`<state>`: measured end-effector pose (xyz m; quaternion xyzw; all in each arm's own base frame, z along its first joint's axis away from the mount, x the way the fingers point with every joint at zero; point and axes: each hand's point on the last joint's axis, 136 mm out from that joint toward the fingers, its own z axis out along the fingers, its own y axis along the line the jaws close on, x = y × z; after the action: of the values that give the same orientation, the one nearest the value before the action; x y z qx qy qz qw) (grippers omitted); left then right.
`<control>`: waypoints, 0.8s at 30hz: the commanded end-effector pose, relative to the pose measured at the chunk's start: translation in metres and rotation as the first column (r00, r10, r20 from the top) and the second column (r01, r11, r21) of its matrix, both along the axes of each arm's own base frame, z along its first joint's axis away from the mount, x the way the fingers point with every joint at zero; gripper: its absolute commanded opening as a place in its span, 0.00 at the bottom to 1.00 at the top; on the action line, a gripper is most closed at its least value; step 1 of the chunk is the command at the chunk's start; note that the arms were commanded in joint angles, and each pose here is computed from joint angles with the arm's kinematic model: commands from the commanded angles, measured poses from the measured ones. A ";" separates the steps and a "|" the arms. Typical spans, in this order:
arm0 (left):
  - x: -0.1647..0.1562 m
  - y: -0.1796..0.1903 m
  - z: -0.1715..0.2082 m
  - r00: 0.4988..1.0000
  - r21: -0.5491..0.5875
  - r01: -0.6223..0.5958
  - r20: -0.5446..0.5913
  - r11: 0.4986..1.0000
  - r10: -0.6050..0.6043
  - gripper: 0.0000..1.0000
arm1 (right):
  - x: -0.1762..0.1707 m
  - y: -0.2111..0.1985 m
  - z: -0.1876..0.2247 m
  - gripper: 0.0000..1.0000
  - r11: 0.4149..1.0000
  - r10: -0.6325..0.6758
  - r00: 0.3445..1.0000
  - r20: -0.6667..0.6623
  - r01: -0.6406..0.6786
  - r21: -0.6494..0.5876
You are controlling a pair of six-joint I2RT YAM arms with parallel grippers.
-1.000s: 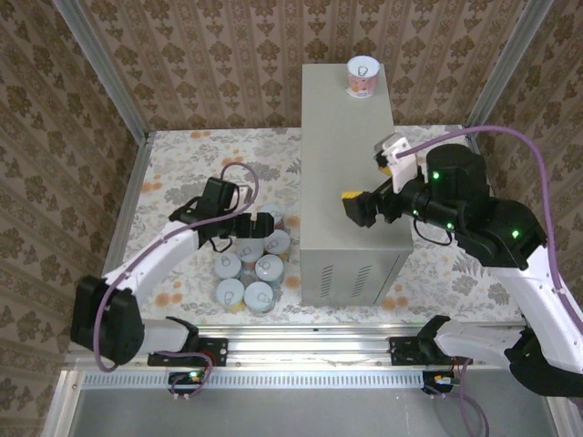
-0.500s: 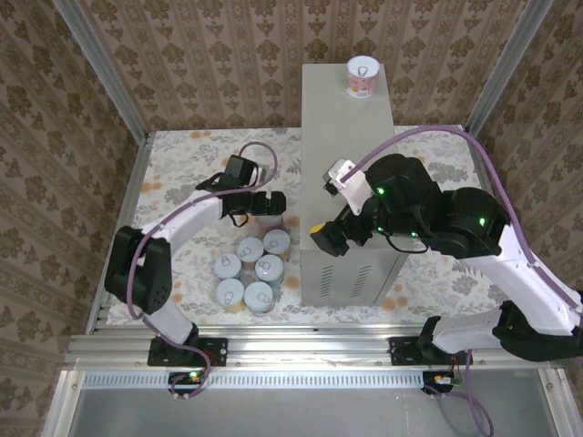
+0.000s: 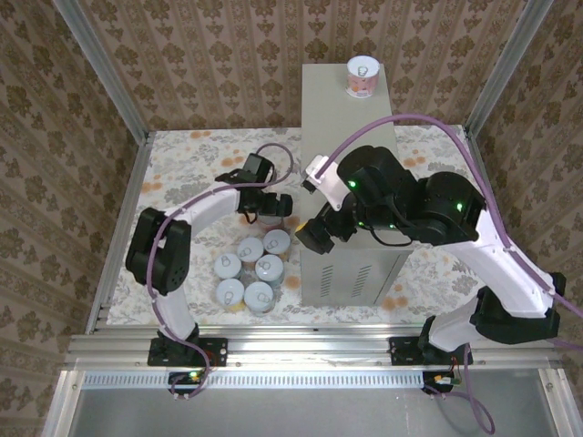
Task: Place and organize the canned foods onto the counter
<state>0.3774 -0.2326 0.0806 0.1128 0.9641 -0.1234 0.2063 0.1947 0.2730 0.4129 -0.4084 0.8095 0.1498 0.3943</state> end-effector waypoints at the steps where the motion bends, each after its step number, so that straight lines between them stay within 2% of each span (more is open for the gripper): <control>1: -0.002 0.004 -0.009 1.000 0.063 0.020 -0.019 0.998 -0.019 1.00 | -0.002 -0.002 0.003 1.00 0.999 0.011 1.000 0.017 -0.010 -0.030; 6: -0.006 0.003 -0.019 0.999 0.074 0.029 -0.044 0.997 -0.026 0.96 | 0.001 0.000 0.004 1.00 0.999 0.011 1.000 0.021 -0.010 -0.041; 13: -0.008 0.008 -0.012 0.999 0.089 0.023 -0.032 0.996 -0.021 0.88 | 0.003 0.002 0.004 1.00 0.999 0.010 1.000 0.028 -0.009 -0.040; 19: -0.009 0.011 0.016 0.999 0.079 0.026 0.016 0.997 -0.027 0.77 | 0.004 0.002 0.004 1.00 0.999 0.010 0.999 0.039 -0.009 -0.034; 24: -0.013 0.019 0.051 0.997 0.071 0.027 0.066 0.997 -0.032 0.77 | 0.004 0.001 0.004 1.00 1.000 0.009 0.999 0.051 -0.008 -0.027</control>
<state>0.3612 -0.2192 0.0850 0.1298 0.9695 -0.0859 0.1894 0.1999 0.2792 0.4123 -0.4174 0.8065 0.1379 0.3953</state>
